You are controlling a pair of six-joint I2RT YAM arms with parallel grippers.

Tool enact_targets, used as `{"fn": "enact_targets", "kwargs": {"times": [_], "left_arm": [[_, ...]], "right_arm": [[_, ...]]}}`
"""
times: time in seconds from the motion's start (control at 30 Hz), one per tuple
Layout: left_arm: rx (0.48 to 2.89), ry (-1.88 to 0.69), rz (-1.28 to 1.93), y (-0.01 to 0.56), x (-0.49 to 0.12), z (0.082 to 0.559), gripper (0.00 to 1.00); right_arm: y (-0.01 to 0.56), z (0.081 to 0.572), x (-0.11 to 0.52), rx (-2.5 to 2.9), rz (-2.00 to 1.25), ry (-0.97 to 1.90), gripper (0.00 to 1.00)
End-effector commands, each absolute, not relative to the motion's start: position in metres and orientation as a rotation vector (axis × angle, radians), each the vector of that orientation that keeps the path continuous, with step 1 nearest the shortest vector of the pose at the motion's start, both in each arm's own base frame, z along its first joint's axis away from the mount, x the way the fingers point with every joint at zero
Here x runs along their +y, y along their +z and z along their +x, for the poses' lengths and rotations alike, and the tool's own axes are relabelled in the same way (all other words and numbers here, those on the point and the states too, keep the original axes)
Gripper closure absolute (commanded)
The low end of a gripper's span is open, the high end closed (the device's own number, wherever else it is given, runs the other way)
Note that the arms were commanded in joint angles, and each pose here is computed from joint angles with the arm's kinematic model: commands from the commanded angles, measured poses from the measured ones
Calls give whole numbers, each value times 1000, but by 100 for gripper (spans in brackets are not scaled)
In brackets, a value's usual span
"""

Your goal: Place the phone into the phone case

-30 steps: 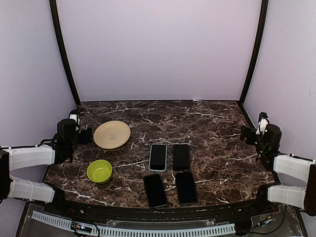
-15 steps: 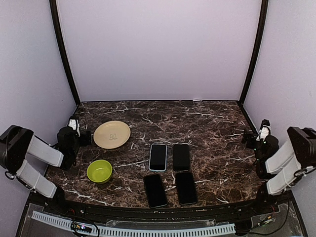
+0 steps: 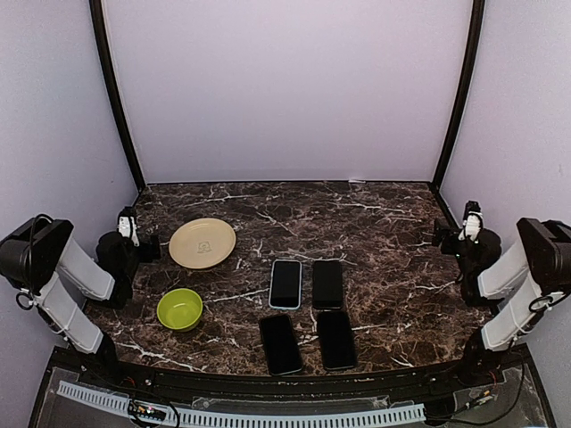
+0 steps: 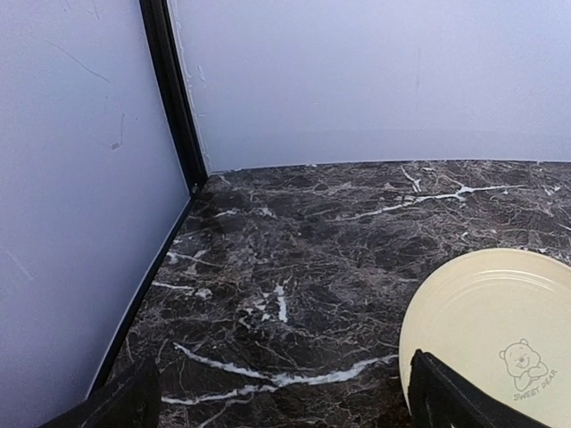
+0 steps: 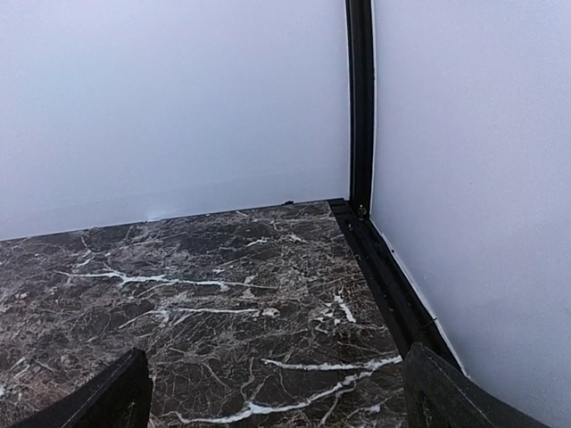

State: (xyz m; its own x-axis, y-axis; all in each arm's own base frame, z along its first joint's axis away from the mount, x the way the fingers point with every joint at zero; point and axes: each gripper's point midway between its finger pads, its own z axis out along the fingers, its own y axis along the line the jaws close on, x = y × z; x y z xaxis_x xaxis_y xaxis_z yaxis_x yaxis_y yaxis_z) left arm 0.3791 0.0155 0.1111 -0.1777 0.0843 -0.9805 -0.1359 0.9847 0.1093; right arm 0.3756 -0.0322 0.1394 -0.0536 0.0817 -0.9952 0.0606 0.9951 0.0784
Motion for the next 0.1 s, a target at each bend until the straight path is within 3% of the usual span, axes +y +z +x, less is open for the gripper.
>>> {"fn": "enact_targets", "kwargs": {"times": [0.0, 0.07], "left_arm": [[1685, 164, -33, 127, 12, 383, 1], [1687, 165, -35, 127, 13, 383, 1]], "right_arm": [[143, 379, -27, 1625, 81, 13, 1], [143, 378, -27, 1623, 80, 10, 2]]}}
